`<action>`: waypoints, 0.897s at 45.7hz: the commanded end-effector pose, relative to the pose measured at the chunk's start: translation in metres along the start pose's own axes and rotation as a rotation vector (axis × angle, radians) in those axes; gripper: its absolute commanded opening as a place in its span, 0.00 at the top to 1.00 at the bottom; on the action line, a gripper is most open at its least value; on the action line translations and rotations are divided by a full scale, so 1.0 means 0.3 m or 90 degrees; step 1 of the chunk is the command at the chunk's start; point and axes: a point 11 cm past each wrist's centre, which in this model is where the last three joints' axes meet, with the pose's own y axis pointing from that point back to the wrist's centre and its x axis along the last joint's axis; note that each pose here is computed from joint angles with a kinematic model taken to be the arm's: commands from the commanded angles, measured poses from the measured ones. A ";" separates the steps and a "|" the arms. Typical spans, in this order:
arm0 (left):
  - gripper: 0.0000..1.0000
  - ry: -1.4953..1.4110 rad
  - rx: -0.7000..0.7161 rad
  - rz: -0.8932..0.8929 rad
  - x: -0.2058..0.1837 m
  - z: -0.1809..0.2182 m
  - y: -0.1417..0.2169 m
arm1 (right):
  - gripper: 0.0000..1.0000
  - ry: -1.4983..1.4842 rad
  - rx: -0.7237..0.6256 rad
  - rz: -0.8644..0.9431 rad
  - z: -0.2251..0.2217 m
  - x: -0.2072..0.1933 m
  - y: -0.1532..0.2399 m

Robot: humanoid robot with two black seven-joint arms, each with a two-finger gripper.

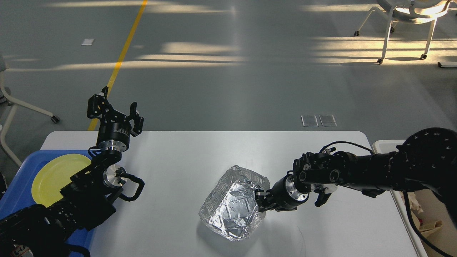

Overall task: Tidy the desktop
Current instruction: 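Grip the foil tray edge and lift it up high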

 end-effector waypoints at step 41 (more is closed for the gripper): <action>0.03 0.000 0.000 0.000 0.000 0.000 0.000 | 1.00 0.109 0.128 0.216 -0.262 0.334 1.396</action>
